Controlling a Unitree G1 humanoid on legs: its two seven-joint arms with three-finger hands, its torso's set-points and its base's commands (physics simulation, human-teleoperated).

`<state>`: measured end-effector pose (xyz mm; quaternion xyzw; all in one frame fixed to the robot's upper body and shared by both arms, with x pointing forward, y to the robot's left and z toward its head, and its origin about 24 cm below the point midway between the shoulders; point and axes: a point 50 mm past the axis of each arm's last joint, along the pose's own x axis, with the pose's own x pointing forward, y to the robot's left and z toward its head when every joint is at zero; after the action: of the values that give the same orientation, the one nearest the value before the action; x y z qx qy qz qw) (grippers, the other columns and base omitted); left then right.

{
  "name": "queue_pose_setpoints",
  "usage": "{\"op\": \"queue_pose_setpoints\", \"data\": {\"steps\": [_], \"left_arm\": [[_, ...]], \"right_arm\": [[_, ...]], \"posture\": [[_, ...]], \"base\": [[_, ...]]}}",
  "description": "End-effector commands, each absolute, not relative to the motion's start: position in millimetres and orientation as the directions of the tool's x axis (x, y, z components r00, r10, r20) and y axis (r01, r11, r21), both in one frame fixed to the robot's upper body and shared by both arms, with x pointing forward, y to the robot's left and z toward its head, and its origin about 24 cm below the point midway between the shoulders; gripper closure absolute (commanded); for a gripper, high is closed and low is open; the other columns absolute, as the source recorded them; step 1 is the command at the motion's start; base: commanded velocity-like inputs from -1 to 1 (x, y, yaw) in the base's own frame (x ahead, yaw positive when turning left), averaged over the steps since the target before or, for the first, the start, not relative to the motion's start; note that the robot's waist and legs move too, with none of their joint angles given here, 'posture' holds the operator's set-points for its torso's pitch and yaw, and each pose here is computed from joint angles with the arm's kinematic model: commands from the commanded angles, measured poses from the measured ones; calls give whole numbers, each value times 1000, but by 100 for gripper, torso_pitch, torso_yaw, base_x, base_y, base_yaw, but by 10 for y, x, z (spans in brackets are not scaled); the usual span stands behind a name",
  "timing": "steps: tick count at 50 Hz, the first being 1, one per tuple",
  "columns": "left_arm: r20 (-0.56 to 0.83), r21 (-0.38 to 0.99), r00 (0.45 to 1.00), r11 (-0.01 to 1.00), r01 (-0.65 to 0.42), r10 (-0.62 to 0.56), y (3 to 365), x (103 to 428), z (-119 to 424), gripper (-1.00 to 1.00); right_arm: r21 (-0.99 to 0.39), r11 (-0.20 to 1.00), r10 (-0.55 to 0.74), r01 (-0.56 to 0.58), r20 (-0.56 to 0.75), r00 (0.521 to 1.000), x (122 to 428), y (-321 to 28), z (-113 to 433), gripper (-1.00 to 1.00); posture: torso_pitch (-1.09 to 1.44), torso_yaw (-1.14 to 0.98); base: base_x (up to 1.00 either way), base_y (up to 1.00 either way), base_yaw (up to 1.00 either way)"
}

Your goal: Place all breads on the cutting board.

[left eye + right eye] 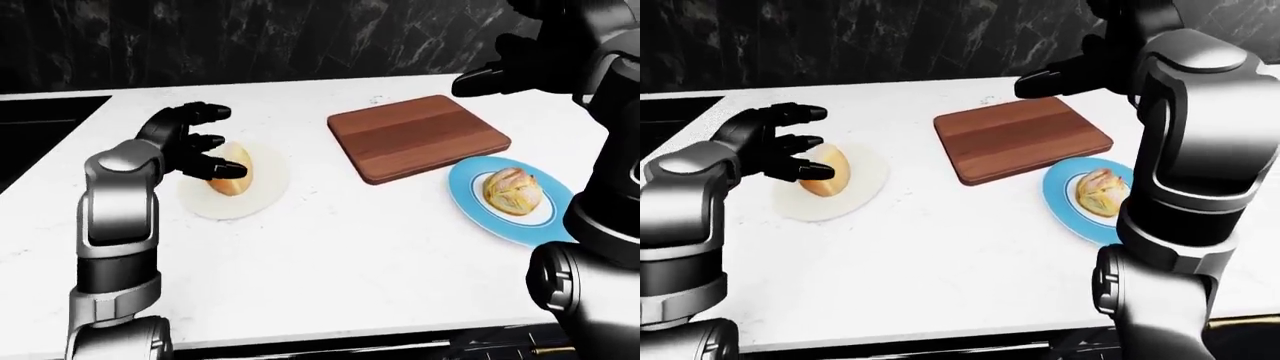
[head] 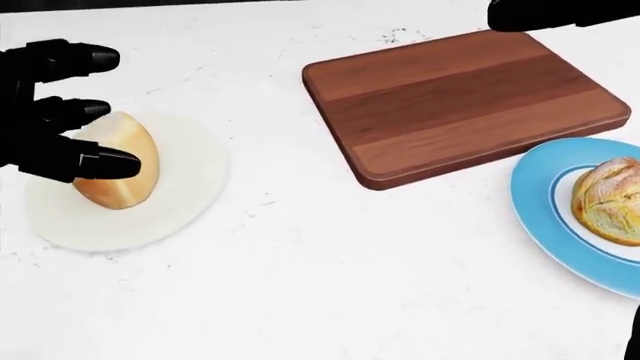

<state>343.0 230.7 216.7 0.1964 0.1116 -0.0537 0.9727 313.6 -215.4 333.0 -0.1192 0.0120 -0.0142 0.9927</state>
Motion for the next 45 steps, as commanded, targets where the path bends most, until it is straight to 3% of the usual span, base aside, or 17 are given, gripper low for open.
{"op": "queue_pose_setpoints", "data": {"steps": [1, 15, 32, 45], "left_arm": [[-167, 407, 984, 904, 130, -67, 2289, 3437, 2337, -53], [-188, 456, 980, 878, 145, -64, 2268, 3550, 2357, -50], [-183, 465, 981, 873, 146, -67, 2250, 3552, 2383, -22], [-173, 466, 982, 873, 144, -70, 2236, 3595, 2436, -13]], "right_arm": [[-249, 967, -33, 49, 69, 997, 3059, -2152, 3508, -100], [-245, 968, -38, 54, 70, 997, 3015, -2164, 3489, -100], [-242, 969, -38, 55, 72, 997, 3013, -2163, 3503, -100], [-239, 970, -37, 54, 72, 997, 3029, -2163, 3495, -100]], "posture": [[0, 0], [0, 0], [0, 0], [0, 0]], "base": [[0, 0, 0], [0, 0, 0], [0, 0, 0], [0, 0, 0]]}}
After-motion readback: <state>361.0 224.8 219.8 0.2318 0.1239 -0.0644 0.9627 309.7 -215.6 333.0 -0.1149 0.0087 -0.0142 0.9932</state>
